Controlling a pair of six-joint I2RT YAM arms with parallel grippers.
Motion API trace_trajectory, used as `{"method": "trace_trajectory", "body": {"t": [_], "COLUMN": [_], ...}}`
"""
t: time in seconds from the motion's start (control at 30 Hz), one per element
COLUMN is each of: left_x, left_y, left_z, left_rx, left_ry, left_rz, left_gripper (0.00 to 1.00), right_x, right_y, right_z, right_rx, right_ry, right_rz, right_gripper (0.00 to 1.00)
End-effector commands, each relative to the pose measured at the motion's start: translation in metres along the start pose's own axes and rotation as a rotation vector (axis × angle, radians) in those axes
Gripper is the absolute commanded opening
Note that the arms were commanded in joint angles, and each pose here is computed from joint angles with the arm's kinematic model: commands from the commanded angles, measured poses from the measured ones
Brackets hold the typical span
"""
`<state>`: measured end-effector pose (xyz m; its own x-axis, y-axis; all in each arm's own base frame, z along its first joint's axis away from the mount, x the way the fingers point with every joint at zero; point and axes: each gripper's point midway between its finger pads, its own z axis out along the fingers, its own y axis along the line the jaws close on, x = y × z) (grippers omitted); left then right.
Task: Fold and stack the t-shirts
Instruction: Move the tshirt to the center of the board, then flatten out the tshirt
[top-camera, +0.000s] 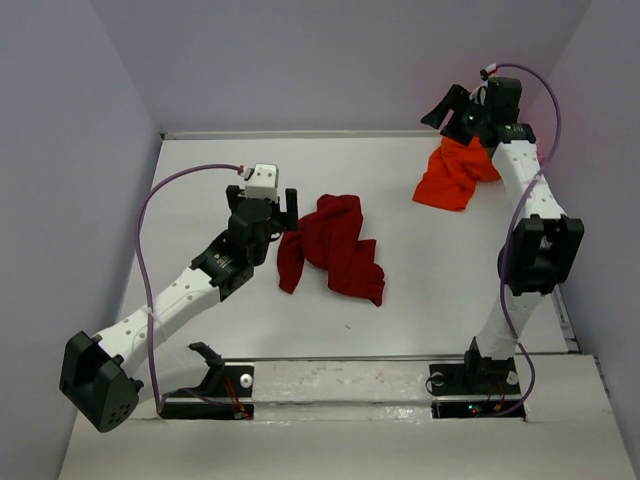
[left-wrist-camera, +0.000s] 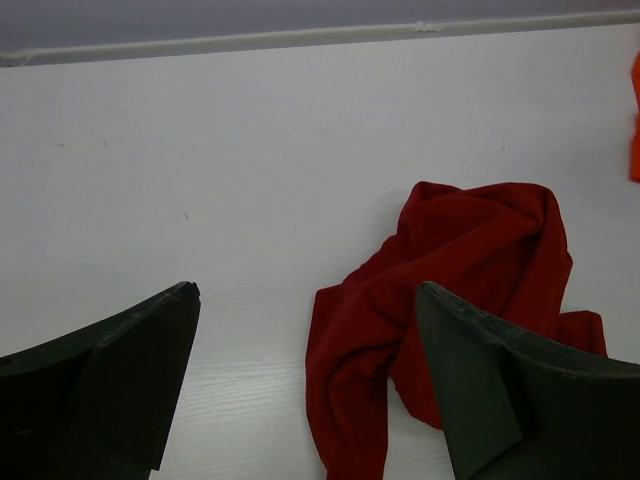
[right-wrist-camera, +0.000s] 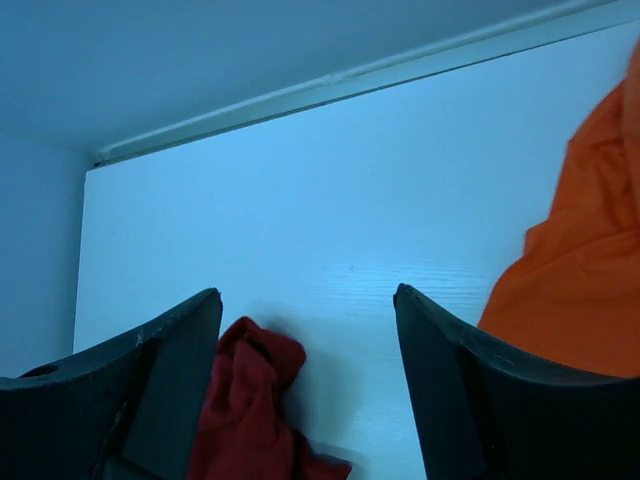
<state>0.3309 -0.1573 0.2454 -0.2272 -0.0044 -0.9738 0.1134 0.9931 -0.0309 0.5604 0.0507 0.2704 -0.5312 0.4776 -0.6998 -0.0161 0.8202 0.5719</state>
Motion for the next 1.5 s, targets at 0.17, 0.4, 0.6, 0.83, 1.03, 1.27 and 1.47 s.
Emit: {"method": "trace_trajectory", "body": {"t": [0.17, 0.4, 0.6, 0.83, 1.03, 1.27, 1.47], "left_x": [-0.015, -0.013, -0.008, -0.006, -0.004, -0.004, -0.005], "left_y": [-0.001, -0.001, 0.001, 0.002, 0.002, 0.0, -0.001], "left_z": [0.001, 0.003, 0.005, 0.007, 0.008, 0.008, 0.007], "left_rx": [-0.006, -0.015, -0.026, -0.041, -0.044, -0.028, -0.023], "left_ry": [-0.048, -0.045, -0.032, -0.026, -0.021, -0.021, -0.023], "left_rz": [-0.018, -0.013, 0.002, 0.009, 0.012, 0.008, 0.006], "left_gripper": [0.99, 0.99, 0.99, 0.99, 0.99, 0.99, 0.99], "right_x": [0.108, 0.204, 0.277, 0.32, 0.339, 0.341, 0.341], "right_y": [0.013, 0.027, 0.039, 0.058, 0.048, 0.016, 0.004], "right_z": [-0.014, -0.029, -0.037, -0.062, -0.075, -0.06, -0.047], "right_rx": [0.038, 0.033, 0.029, 0.007, 0.029, 0.174, 0.253], "right_ry": [0.093, 0.21, 0.331, 0.391, 0.419, 0.391, 0.368], "right_rz": [-0.1, -0.159, -0.233, -0.301, -0.323, -0.359, -0.344], "right_gripper": [0.74, 0.74, 0.74, 0.73, 0.73, 0.73, 0.72]}}
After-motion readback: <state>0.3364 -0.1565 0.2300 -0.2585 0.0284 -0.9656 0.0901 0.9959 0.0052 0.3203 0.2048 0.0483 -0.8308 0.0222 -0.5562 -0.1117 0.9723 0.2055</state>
